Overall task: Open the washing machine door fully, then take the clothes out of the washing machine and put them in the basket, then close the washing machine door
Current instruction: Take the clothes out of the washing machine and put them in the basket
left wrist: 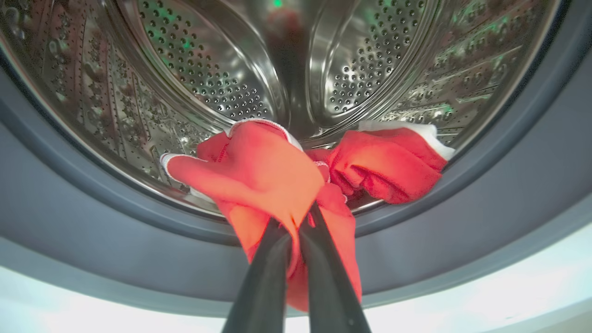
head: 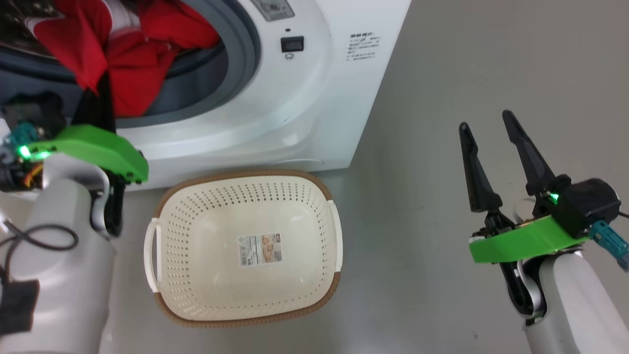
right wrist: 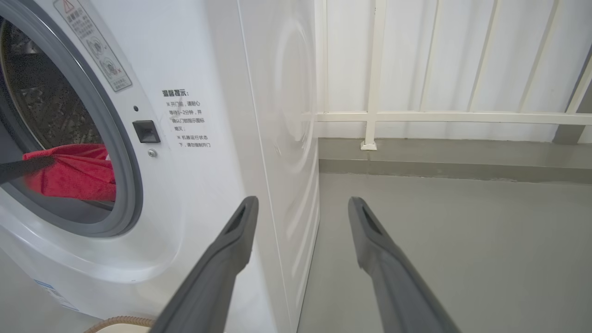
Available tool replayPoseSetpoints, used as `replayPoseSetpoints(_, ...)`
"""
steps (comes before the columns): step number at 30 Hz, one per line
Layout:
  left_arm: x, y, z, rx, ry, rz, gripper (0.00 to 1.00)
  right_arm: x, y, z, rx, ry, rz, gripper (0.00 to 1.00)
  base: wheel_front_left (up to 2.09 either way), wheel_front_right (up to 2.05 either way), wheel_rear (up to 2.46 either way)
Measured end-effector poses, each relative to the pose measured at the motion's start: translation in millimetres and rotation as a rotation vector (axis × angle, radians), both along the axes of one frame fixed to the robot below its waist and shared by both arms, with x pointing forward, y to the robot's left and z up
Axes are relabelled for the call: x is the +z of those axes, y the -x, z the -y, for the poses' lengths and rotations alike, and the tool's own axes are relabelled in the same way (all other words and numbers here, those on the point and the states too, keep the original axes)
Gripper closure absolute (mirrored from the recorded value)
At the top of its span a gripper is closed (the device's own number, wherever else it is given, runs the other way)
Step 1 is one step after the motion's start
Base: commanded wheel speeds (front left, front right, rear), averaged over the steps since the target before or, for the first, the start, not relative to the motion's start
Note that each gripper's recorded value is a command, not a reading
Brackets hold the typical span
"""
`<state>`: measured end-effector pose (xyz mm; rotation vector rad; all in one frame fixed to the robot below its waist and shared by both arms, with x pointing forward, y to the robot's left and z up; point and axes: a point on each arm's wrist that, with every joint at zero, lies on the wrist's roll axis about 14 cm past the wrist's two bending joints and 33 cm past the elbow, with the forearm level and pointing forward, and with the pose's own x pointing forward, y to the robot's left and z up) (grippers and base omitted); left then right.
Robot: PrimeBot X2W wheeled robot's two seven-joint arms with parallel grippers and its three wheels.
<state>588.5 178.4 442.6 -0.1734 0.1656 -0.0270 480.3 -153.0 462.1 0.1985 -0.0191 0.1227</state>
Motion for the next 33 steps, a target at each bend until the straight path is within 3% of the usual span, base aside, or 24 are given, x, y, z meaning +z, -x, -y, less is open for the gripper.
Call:
replayPoseSetpoints(21, 41.4, 100.8, 19.9, -0.013, 0.043, 0.062, 1.0, 25.5, 32.0, 14.7, -0.046, -0.013, 0.034, 0.0, 0.0, 0.0, 0.0)
replayPoseSetpoints(33, -3.9, 156.4, 47.5, -0.06, 0.107, -0.157, 1.0, 7.1, 31.1, 7.0, -0.026, -0.018, -0.011, 0.0, 0.0, 0.0, 0.0)
